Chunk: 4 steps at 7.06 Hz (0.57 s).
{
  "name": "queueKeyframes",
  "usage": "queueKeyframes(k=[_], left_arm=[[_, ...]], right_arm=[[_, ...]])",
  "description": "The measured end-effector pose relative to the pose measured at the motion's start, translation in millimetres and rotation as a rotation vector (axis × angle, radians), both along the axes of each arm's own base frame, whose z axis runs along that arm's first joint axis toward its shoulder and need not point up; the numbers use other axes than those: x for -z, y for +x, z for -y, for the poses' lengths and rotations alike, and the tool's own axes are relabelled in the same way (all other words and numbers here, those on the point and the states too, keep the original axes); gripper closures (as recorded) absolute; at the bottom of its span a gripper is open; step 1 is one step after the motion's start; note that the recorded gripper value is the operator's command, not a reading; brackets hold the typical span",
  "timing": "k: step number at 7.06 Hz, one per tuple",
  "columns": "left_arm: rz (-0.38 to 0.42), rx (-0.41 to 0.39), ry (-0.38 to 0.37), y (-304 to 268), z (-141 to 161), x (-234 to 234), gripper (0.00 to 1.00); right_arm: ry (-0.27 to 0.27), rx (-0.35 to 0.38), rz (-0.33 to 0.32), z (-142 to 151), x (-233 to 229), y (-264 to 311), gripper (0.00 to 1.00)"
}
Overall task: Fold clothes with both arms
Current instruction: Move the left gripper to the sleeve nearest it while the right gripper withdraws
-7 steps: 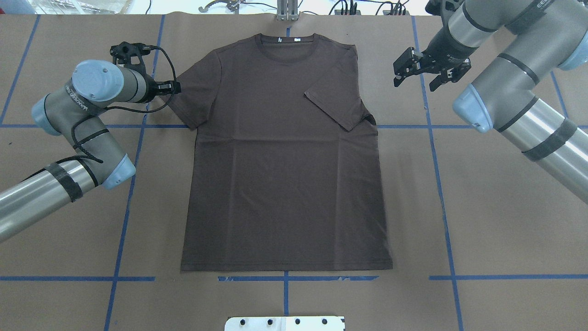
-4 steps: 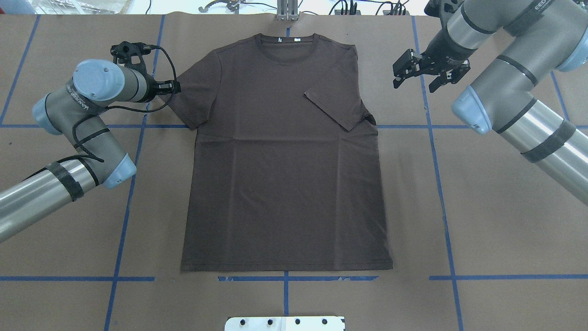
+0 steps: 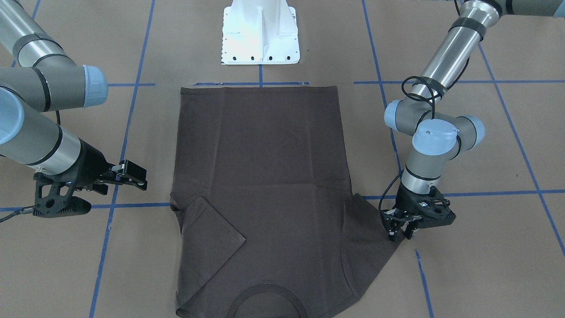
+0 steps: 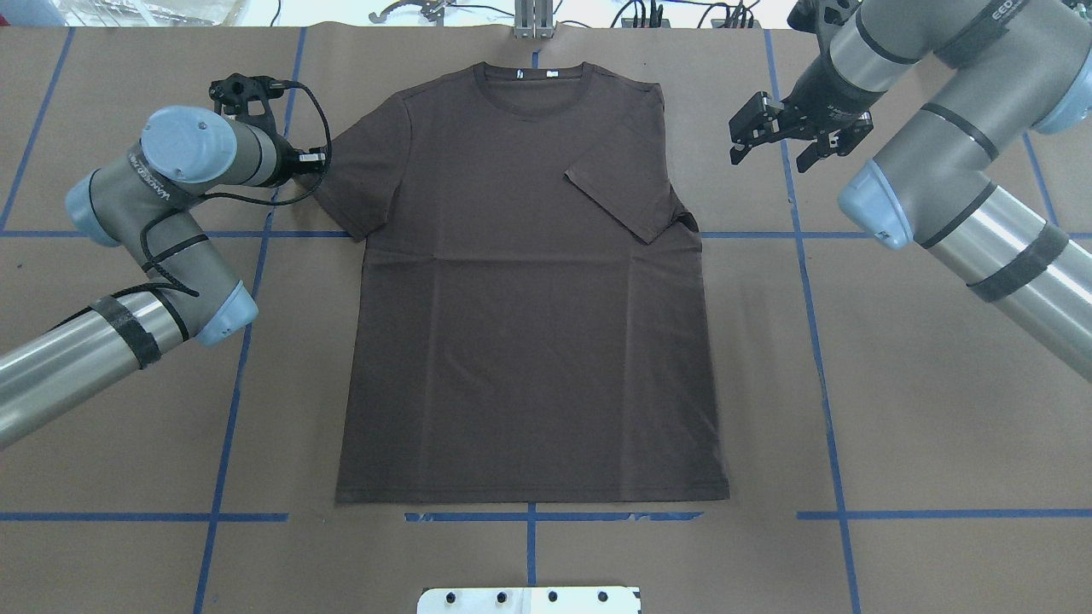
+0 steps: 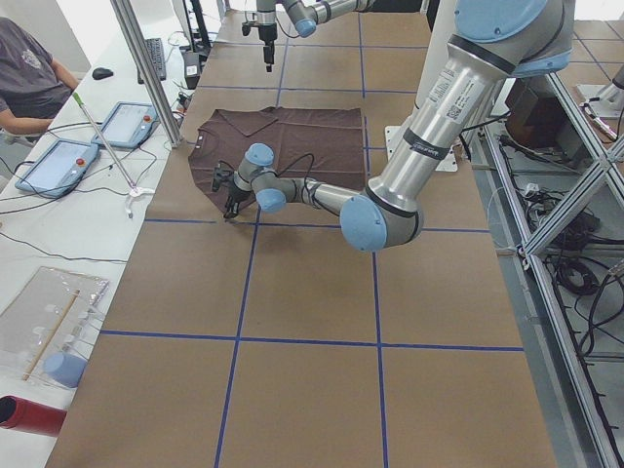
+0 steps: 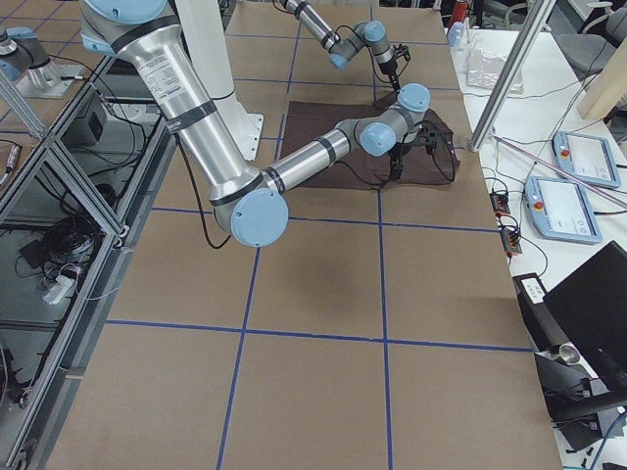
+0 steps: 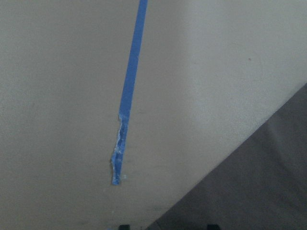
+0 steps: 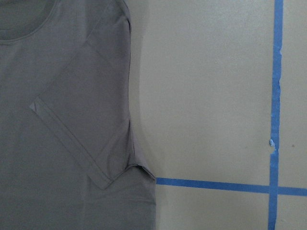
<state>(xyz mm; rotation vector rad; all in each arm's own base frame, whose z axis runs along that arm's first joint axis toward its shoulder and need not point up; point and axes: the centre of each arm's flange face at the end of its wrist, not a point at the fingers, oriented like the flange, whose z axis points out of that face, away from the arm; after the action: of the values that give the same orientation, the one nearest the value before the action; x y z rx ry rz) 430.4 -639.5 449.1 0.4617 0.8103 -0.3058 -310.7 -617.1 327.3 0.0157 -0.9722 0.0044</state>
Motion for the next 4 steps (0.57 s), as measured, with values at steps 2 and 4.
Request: queueKeyframes(k=[2,4], left_arm=[[-0.007,-0.005,0.009,3.1,1.5,9.0,1.0],[-0.014,-0.009,0.011,5.3,6.2,23.9,1.0]], right_arm=[[0.0,0.001,0.0,0.1,-0.3,-0.1,0.0],[-0.002,0.0,-0.004,-0.3,-3.3,0.4,0.0]])
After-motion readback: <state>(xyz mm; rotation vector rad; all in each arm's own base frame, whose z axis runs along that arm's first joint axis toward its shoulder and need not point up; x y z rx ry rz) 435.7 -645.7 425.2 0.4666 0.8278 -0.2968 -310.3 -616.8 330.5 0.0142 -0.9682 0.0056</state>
